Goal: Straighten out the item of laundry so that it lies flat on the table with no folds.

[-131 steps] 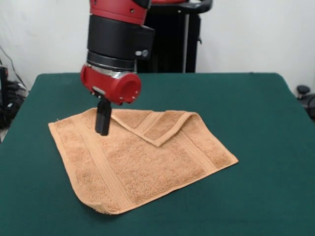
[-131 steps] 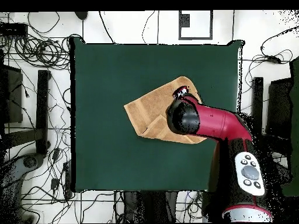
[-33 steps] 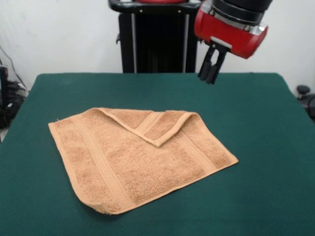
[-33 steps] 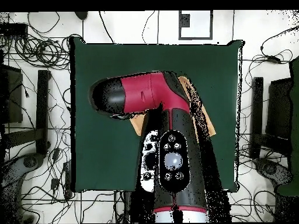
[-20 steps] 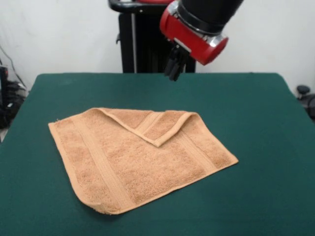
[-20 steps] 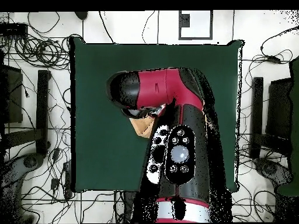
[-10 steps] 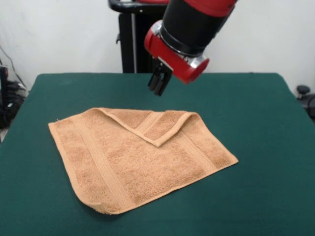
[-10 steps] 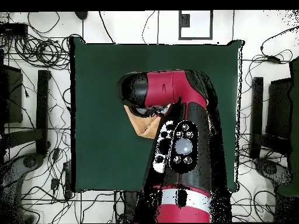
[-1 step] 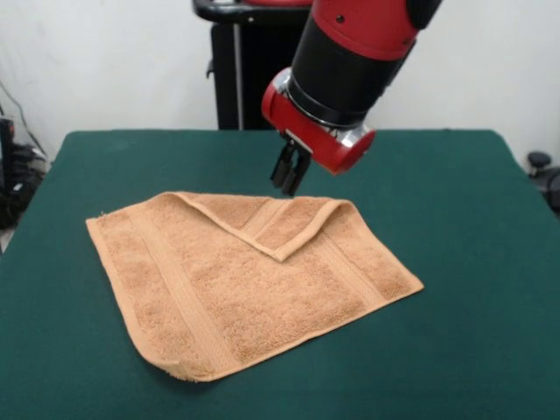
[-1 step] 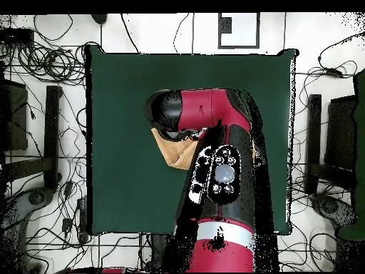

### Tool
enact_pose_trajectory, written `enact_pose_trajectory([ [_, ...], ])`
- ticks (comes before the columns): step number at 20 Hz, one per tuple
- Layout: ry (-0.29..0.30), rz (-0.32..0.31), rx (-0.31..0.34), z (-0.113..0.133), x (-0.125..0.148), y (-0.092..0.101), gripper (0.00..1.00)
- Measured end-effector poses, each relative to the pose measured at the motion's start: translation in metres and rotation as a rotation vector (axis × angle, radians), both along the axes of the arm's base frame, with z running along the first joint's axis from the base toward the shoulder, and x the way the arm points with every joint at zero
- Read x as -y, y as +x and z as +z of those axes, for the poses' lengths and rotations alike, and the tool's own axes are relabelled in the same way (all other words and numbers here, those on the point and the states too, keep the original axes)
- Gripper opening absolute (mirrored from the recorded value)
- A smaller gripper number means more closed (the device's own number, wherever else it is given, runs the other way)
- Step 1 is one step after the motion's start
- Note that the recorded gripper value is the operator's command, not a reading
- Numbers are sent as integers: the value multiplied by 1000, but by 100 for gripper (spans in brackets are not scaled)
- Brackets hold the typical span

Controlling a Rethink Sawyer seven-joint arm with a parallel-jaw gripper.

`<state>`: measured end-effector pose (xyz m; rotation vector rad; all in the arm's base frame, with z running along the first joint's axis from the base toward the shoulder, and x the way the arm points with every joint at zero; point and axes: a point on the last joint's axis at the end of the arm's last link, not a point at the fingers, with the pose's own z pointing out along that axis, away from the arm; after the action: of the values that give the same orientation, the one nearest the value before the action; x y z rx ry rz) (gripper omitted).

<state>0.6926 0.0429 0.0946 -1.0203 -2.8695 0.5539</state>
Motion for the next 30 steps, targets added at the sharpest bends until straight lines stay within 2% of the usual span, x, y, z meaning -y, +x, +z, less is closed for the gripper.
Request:
enact_pose_trajectory([
  [3,4,-2,15,0,0,2,0],
  [10,25,-13,100,3,1,15,0],
  [18,35,-20,154,2,3,24,0],
  [23,45,-21,171,-16,3,32,0],
  [30,62,-32,174,-63,7,35,0],
])
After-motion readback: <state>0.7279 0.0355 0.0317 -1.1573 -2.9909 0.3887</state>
